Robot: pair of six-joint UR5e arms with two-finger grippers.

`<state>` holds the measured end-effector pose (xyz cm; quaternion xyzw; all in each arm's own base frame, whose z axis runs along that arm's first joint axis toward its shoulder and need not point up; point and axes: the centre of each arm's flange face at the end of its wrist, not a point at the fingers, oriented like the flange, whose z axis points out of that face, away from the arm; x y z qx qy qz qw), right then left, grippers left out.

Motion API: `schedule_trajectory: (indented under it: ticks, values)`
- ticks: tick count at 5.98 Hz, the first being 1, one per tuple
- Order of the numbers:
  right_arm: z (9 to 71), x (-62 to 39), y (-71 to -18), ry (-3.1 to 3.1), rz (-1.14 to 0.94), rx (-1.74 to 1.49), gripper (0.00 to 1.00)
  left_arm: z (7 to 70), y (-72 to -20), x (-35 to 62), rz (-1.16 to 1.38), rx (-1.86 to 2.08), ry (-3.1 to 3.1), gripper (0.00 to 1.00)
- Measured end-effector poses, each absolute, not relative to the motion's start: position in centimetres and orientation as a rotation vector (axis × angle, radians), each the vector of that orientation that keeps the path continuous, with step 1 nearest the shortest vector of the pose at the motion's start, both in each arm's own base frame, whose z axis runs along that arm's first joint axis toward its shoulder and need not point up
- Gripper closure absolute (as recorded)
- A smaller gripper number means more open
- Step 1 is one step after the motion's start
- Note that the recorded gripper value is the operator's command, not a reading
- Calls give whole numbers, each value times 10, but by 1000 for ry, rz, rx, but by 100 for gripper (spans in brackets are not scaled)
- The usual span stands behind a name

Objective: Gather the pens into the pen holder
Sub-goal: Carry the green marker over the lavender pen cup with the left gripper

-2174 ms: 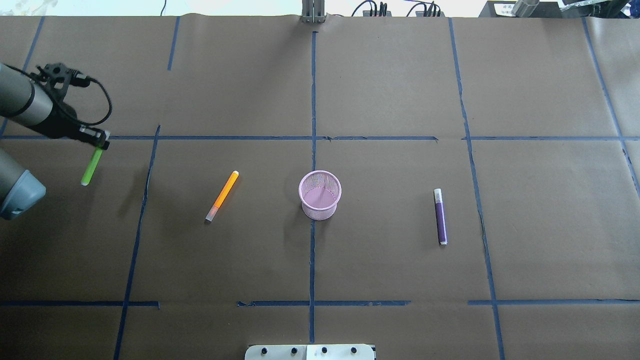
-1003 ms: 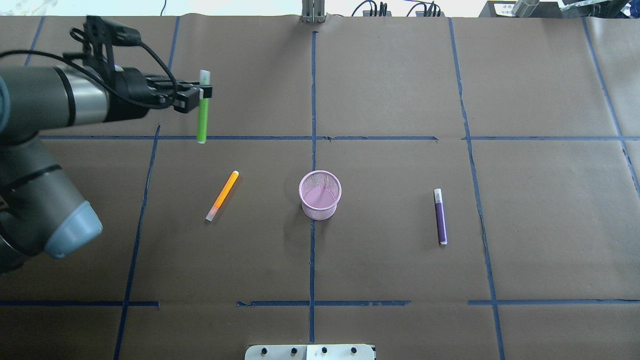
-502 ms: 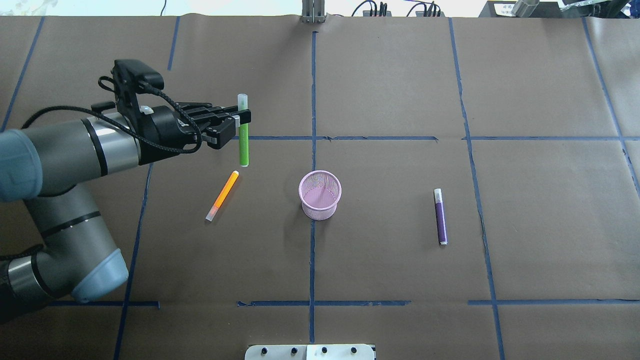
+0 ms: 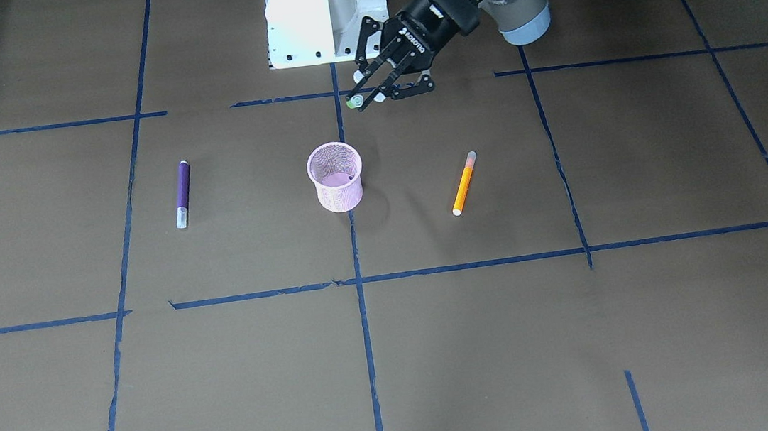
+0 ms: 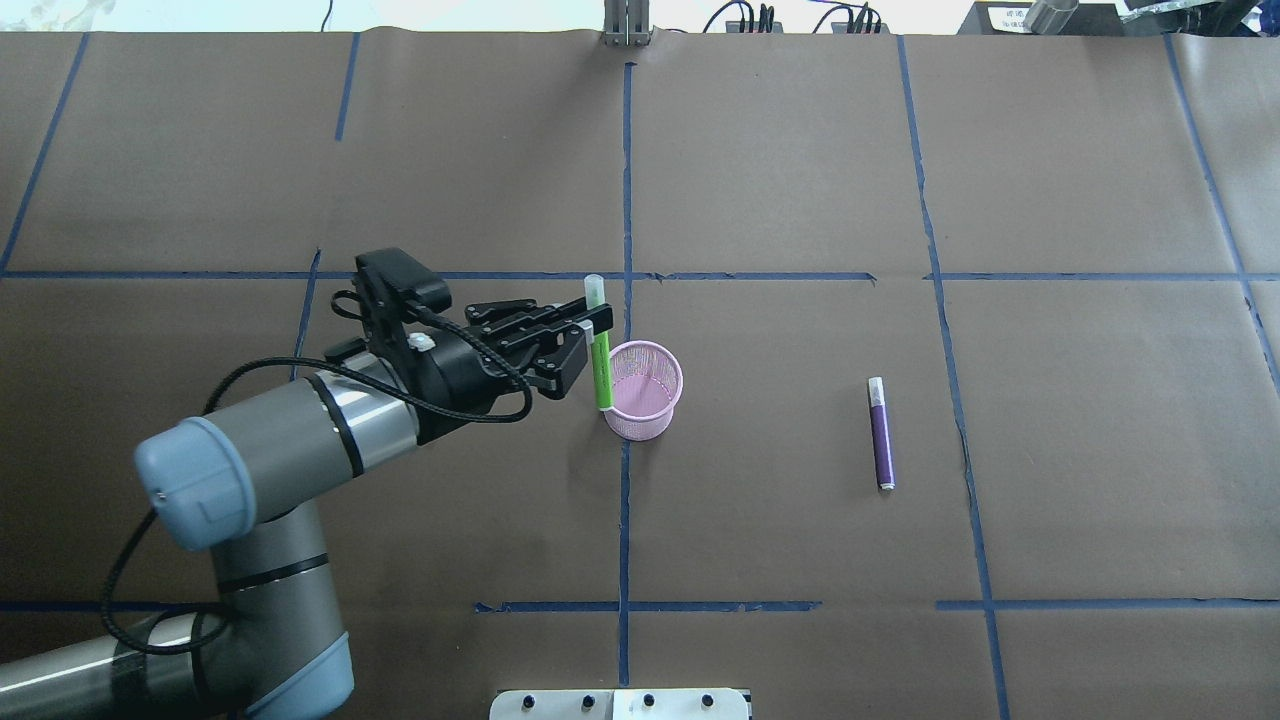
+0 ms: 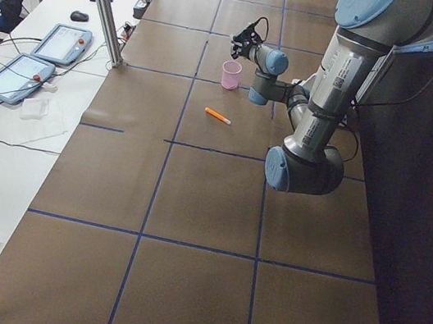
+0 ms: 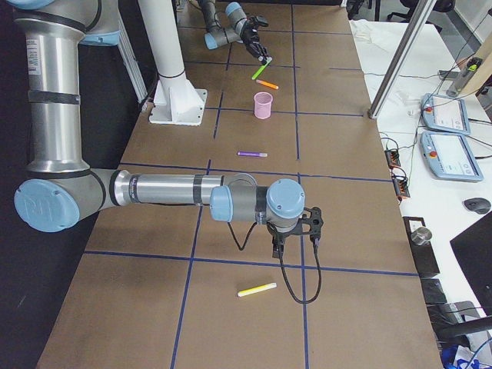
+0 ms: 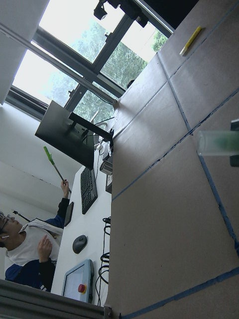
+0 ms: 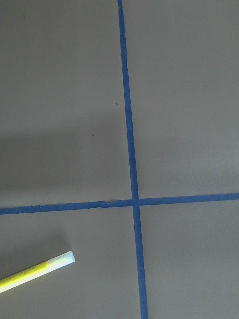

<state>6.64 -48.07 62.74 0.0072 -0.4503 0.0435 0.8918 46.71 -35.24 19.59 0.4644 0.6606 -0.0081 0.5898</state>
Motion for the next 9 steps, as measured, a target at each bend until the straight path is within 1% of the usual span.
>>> schedule_trajectory:
  ticks: [3, 6, 9]
  values:
    - [628, 66, -481, -935, 88, 17, 0, 175, -376, 487, 15, 1242, 1415, 100]
    - [629, 66, -481, -935, 90, 13, 0, 195, -402, 528, -6, 1274, 1390, 100]
    - [629, 66, -481, -935, 92, 11, 0, 204, -404, 536, -5, 1271, 1413, 100]
